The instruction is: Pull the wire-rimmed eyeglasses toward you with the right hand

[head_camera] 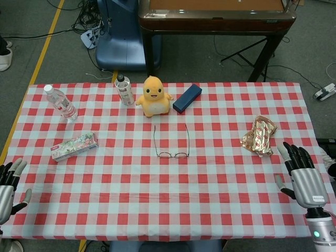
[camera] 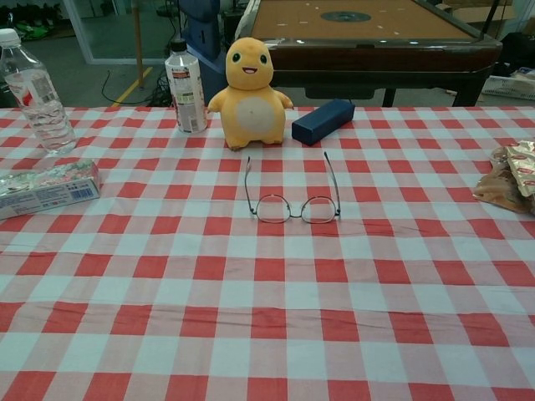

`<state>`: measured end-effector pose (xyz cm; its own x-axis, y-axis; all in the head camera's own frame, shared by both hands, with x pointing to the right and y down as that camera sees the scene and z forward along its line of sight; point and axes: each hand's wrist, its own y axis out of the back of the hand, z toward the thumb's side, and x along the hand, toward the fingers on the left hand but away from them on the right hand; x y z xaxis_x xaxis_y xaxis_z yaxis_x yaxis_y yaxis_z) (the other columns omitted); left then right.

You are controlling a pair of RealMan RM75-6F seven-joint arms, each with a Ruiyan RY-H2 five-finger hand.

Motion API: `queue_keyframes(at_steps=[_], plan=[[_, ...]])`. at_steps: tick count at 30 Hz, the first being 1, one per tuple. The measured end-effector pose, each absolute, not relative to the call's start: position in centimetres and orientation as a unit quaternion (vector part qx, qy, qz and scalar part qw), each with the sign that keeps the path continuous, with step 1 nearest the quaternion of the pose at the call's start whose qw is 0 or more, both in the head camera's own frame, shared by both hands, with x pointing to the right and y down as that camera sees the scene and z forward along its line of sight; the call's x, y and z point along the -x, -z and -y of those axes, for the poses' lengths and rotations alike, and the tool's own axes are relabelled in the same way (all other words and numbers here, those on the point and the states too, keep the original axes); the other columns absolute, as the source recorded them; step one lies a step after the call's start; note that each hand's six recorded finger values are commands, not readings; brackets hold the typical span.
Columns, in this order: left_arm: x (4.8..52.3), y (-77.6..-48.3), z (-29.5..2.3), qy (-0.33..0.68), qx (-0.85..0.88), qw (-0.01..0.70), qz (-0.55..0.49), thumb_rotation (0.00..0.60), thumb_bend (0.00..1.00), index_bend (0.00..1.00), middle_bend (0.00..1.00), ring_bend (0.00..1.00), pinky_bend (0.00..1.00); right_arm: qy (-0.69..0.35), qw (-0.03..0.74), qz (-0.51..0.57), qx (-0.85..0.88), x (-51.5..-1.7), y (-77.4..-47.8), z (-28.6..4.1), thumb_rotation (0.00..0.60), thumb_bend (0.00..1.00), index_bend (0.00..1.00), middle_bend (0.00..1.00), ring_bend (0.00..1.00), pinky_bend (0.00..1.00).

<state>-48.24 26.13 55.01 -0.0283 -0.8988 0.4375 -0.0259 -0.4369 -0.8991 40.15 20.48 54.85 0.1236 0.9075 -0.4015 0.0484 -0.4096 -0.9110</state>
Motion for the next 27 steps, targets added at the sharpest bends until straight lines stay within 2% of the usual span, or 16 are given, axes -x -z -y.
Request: queue_keyframes(at_steps=[2, 3, 8, 10, 14, 20, 27], plan=[[48.2, -55.0, -26.2, 0.602, 0.596, 0.362, -0.388, 0.6, 0.45, 0.0, 0.0, 0.01, 0.0, -0.541, 0.397, 0.369, 0.643, -39.6, -55.0, -20.1, 0.6, 0.39, 0.0, 0.2, 0.08, 0.09], [48.2, -55.0, -26.2, 0.602, 0.596, 0.361, -0.388, 0.6, 0.45, 0.0, 0.0, 0.01, 0.0, -0.537, 0.399, 0.364, 0.648, -39.1, -55.2, -19.7, 0.6, 0.39, 0.0, 0.26, 0.15, 0.14], [48.3, -55.0, -26.3, 0.604, 0.596, 0.36, -0.389, 0.6, 0.45, 0.0, 0.0, 0.01, 0.0, -0.515, 0.403, 0.341, 0.676, -36.5, -56.0, -18.3, 0.6, 0.4, 0.0, 0.57, 0.53, 0.47], [48.4, -55.0, -26.4, 0.605, 0.595, 0.359, -0.39, 0.6, 0.45, 0.0, 0.0, 0.01, 0.0, -0.506, 0.402, 0.328, 0.689, -35.2, -56.5, -17.7, 0.6, 0.43, 0.0, 0.69, 0.68, 0.62], [48.5, -54.9, -26.4, 0.606, 0.593, 0.358, -0.39, 0.6, 0.45, 0.0, 0.0, 0.01, 0.0, -0.49, 0.394, 0.297, 0.718, -32.6, -57.8, -16.8, 0.6, 0.55, 0.0, 0.86, 0.86, 0.78], [48.5, -55.0, -26.6, 0.607, 0.594, 0.357, -0.39, 0.6, 0.45, 0.0, 0.0, 0.01, 0.0, -0.472, 0.366, 0.245, 0.764, -28.1, -60.5, -15.8, 0.6, 0.76, 0.0, 0.96, 0.99, 0.88], [48.8, -54.9, -26.7, 0.611, 0.59, 0.355, -0.39, 0.6, 0.45, 0.0, 0.0, 0.01, 0.0, -0.47, 0.315, 0.185, 0.803, -23.0, -64.4, -15.2, 0.6, 0.81, 0.0, 0.98, 1.0, 0.9]])
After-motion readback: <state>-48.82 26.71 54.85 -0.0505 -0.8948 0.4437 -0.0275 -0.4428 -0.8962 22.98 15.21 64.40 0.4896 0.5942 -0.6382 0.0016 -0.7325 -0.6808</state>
